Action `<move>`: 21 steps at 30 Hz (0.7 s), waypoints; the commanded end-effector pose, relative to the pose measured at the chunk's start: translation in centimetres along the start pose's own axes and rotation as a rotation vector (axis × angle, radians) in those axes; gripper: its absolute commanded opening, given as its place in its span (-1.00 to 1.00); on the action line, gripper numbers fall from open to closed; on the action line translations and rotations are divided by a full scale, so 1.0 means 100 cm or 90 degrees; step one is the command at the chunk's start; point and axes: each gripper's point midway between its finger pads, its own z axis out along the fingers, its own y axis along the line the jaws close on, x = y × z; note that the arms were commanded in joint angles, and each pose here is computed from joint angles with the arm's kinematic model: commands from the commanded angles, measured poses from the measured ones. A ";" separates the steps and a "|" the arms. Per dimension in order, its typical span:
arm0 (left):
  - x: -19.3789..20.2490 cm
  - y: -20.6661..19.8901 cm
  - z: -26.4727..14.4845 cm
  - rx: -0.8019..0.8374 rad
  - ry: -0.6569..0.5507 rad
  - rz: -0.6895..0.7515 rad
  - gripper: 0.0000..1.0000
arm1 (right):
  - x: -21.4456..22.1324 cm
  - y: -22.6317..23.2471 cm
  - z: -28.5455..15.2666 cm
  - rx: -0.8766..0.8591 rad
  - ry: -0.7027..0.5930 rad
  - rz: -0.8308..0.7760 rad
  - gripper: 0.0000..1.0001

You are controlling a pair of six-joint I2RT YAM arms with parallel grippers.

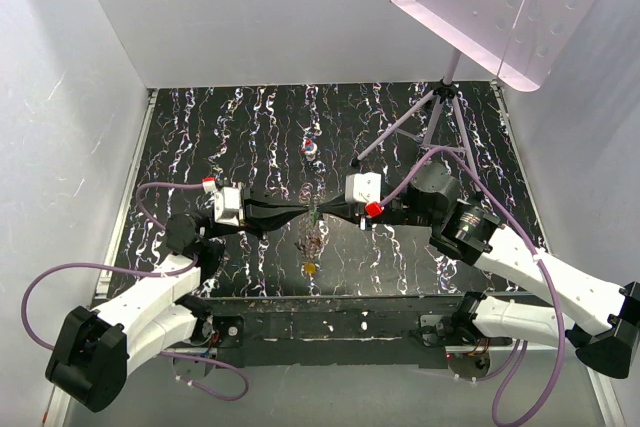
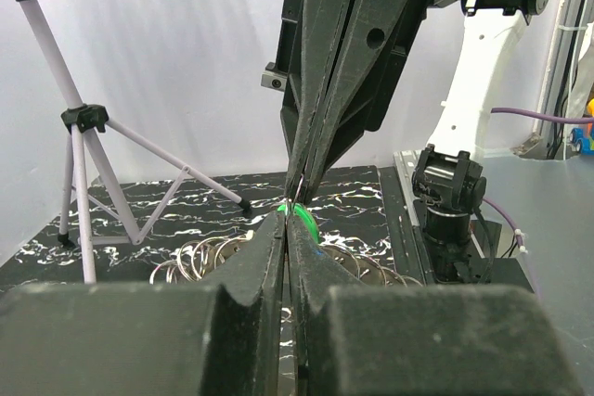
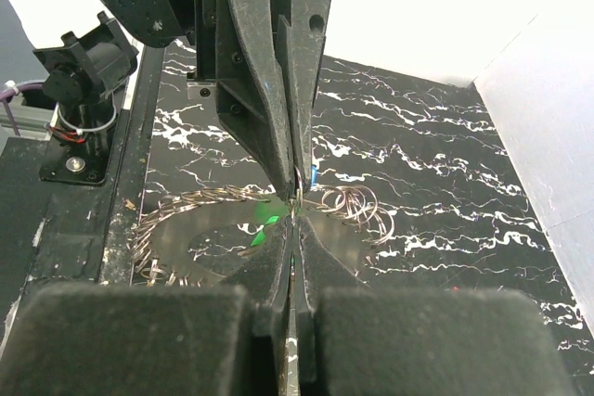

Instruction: Put the keys on the keyring

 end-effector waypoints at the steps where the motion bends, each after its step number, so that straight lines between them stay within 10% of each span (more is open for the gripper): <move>1: -0.013 -0.001 0.000 -0.001 -0.020 0.041 -1.00 | -0.027 -0.001 -0.003 -0.001 -0.054 -0.031 -0.97; 21: -0.020 -0.008 -0.001 0.016 -0.036 0.066 -1.00 | -0.030 0.004 -0.002 -0.025 -0.065 -0.056 -0.97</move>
